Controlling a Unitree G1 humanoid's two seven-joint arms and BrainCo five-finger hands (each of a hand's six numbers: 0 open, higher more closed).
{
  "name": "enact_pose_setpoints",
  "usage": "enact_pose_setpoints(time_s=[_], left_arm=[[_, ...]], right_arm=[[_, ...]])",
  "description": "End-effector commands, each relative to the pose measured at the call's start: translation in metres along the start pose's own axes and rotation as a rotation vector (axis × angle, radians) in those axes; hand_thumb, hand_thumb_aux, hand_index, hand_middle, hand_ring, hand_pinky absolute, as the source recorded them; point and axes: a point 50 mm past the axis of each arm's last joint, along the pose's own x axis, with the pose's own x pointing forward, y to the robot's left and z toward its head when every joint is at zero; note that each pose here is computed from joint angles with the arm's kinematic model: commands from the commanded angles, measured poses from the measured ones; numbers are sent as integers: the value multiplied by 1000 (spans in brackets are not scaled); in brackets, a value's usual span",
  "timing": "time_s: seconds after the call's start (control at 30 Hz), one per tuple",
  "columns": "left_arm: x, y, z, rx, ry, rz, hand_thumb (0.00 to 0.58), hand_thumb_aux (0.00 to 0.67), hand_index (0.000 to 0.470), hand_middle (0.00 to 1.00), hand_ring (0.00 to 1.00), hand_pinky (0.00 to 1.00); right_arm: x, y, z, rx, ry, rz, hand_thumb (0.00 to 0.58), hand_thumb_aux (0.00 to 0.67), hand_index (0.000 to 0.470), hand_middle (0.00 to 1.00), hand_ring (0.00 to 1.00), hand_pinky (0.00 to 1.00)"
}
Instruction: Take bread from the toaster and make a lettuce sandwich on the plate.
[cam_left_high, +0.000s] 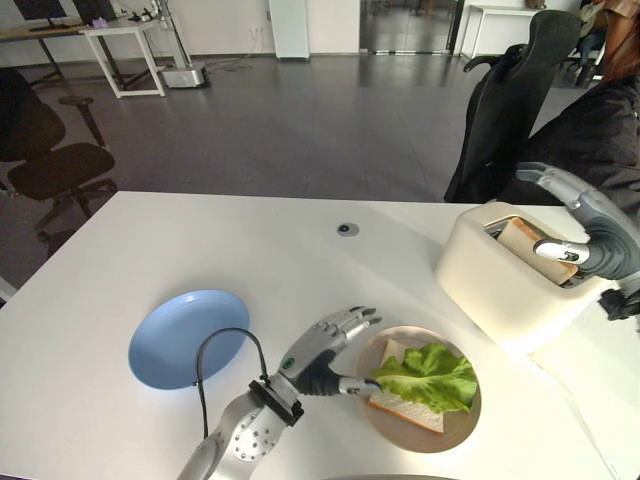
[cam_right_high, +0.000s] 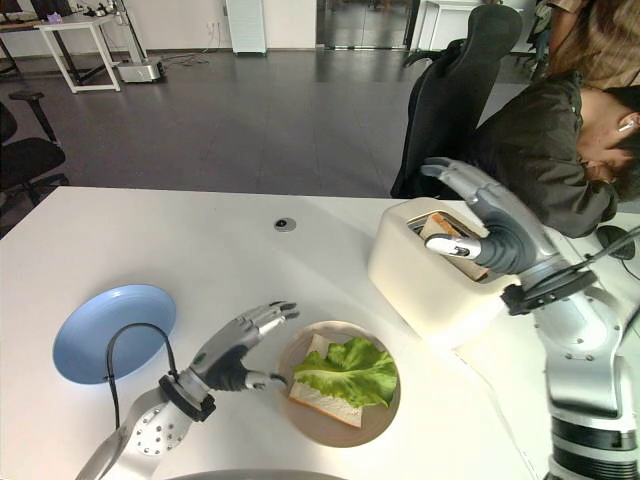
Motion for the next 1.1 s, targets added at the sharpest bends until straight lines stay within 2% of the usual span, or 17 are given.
enact_pose_setpoints(time_s=[0.03, 0.13, 0.17, 0.2, 0.23, 0.27, 0.3, 0.63, 1.0, 1.1], left_arm=[[-2, 15, -10, -219, 2, 88, 0, 0, 0, 0, 0, 0], [-4, 21, -12, -296, -16, 121, 0, 0, 0, 0, 0, 0], [-4, 24, -12, -311, -20, 130, 0, 0, 0, 0, 0, 0], [-5, 26, -13, -320, -22, 138, 0, 0, 0, 0, 0, 0], [-5, 28, -14, -325, -22, 143, 0, 0, 0, 0, 0, 0], [-5, 29, -15, -328, -22, 146, 0, 0, 0, 0, 0, 0], [-5, 29, -16, -329, -21, 145, 0, 0, 0, 0, 0, 0], [-6, 25, -25, -325, 10, 124, 0, 0, 0, 0, 0, 0], [-7, 22, -32, -304, 41, 101, 0, 0, 0, 0, 0, 0], [-8, 21, -32, -302, 45, 100, 0, 0, 0, 0, 0, 0]], right_arm=[[-28, 19, -50, -102, 282, 130, 0, 0, 0, 0, 0, 0], [-41, 29, -70, -94, 391, 182, 0, 0, 0, 0, 0, 0], [-43, 33, -73, -86, 408, 201, 100, 60, 42, 0, 0, 0], [-44, 37, -74, -75, 415, 218, 458, 363, 254, 0, 0, 0], [-44, 40, -74, -67, 415, 232, 520, 455, 319, 0, 0, 0], [-43, 43, -73, -61, 409, 241, 559, 541, 380, 0, 0, 0], [-42, 44, -71, -55, 400, 241, 580, 670, 470, 0, 0, 0], [-26, 35, -55, -4, 287, 106, 580, 670, 470, 0, 0, 0], [-15, -11, -71, 58, 350, -107, 580, 670, 470, 0, 0, 0], [-12, -3, -65, 222, 318, -70, 580, 670, 470, 0, 0, 0]])
